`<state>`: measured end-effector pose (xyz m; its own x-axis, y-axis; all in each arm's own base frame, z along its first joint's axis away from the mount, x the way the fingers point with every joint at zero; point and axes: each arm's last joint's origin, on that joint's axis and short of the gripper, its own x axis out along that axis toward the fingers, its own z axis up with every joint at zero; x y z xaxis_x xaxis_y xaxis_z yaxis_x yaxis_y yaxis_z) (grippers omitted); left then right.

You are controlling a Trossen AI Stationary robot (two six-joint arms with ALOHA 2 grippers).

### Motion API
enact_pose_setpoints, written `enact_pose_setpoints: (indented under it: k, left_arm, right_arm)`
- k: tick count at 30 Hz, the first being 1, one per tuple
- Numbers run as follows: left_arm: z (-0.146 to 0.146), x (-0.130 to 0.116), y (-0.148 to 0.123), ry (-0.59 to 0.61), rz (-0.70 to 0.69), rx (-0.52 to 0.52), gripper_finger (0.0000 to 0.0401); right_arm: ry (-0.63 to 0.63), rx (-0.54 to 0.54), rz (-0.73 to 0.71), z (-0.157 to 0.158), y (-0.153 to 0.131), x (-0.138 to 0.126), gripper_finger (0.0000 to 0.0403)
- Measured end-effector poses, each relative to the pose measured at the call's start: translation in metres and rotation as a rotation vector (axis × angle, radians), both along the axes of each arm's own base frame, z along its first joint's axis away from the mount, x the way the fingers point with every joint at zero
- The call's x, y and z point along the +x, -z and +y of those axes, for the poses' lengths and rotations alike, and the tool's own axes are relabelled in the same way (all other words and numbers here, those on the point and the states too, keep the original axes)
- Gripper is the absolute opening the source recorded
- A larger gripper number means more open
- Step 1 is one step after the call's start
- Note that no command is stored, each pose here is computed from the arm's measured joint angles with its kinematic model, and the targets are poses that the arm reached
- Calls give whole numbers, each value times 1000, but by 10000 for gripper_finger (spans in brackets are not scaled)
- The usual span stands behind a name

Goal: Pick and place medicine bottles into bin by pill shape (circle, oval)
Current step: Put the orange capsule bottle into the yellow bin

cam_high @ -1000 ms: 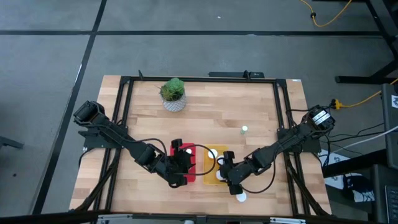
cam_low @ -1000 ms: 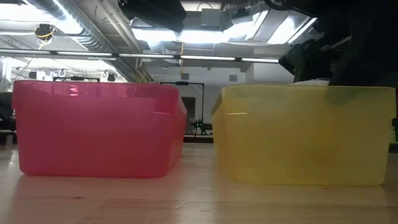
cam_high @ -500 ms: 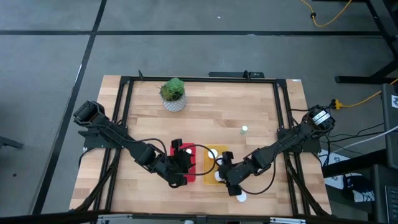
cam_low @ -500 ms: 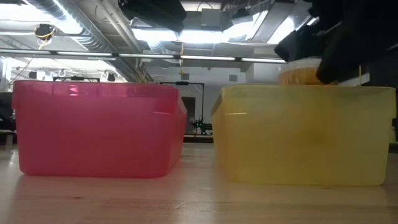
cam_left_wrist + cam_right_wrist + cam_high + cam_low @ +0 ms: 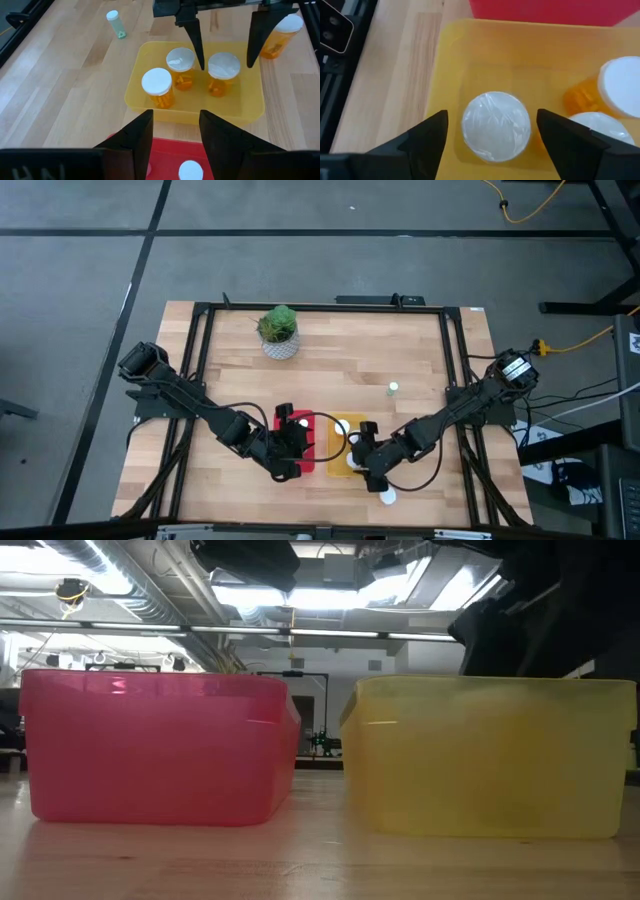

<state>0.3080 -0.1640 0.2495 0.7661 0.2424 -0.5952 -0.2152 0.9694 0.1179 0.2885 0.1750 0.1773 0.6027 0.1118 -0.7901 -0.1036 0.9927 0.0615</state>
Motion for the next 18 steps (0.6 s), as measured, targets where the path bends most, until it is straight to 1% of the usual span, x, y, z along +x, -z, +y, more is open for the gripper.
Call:
enact_pose_setpoints:
  k: [5,8,10,14,18]
  left_arm:
    - [0,0,0,0,0,0,153]
    - [0,0,0,0,0,0,153]
    - [0,0,0,0,0,0,153]
    - [0,0,0,0,0,0,153]
    - [0,0,0,0,0,0,153]
  right_arm:
    - [-1,-2,-8,3,-11,5,309]
    - [-31,-40,14,5,-24,8,309]
    - [-31,-59,46,6,-37,9,310]
    - [17,-87,147,4,-57,6,310]
    - [77,-101,234,3,-69,-2,310]
